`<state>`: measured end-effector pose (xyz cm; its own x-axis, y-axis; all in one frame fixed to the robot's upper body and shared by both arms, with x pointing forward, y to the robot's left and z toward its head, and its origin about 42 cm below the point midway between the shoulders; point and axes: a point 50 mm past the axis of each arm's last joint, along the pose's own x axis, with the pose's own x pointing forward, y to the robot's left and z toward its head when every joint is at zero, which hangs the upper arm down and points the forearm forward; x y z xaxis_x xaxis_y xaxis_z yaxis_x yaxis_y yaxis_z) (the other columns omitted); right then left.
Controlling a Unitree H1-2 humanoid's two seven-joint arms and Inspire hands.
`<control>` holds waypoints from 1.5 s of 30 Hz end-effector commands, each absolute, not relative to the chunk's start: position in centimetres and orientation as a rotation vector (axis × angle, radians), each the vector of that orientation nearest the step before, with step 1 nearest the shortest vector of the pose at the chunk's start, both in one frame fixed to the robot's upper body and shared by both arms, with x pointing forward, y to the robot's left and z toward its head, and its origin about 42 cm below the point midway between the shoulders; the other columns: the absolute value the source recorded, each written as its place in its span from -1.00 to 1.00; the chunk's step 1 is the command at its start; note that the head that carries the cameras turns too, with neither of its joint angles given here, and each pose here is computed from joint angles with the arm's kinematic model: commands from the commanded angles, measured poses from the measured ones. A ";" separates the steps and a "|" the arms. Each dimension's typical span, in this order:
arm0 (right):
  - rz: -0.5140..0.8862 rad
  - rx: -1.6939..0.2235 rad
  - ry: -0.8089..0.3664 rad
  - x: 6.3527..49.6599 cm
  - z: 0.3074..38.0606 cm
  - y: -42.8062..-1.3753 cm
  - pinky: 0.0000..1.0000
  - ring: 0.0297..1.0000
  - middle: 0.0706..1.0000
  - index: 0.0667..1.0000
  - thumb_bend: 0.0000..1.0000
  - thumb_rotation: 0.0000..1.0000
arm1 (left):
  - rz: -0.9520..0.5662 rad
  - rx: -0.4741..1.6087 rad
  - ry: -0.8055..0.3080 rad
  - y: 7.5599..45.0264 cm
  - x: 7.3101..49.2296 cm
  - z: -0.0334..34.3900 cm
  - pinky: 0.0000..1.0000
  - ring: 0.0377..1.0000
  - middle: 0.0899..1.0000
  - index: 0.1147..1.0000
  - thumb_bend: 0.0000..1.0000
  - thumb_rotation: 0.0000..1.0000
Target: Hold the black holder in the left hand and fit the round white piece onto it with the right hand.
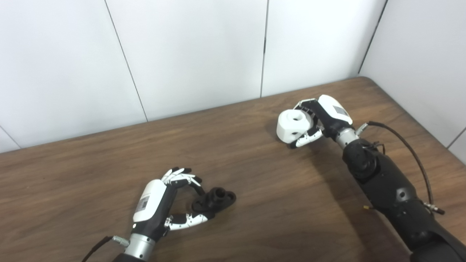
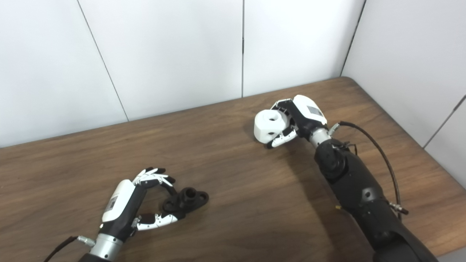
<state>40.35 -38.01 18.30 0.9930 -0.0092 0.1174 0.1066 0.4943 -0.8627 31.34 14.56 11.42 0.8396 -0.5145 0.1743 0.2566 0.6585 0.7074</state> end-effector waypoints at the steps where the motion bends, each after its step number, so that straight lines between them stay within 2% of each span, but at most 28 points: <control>1: -0.104 -1.043 -0.208 41.1 20.8 -38.0 -0.34 -0.25 -0.20 0.00 0.04 -1.00 | -0.451 0.723 -0.333 15.2 29.8 9.3 0.88 0.71 0.35 -0.17 0.05 -0.89; 19: -0.080 -1.033 -0.257 40.3 21.8 -36.8 -0.32 -0.24 -0.21 0.01 0.04 -1.00 | -0.455 0.725 -0.324 14.9 29.9 9.3 0.90 0.72 0.35 -0.17 0.05 -0.89; 35: 0.134 -0.959 -0.415 35.3 27.1 -31.0 -0.36 -0.28 -0.20 0.01 0.04 -1.00 | -0.456 0.727 -0.306 14.2 29.9 9.2 0.91 0.72 0.36 -0.16 0.05 -0.89; 45: 0.274 -0.946 -0.458 30.8 28.2 -28.5 -0.38 -0.31 -0.20 0.01 0.04 -1.00 | -0.456 0.721 -0.303 13.4 29.8 9.5 0.94 0.72 0.35 -0.17 0.05 -0.89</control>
<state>31.17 -28.87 26.46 0.8975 0.3928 0.2006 -0.0587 0.5572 -0.8283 31.40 14.12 11.28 0.8551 -0.4972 0.1472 0.2544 0.6496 0.7164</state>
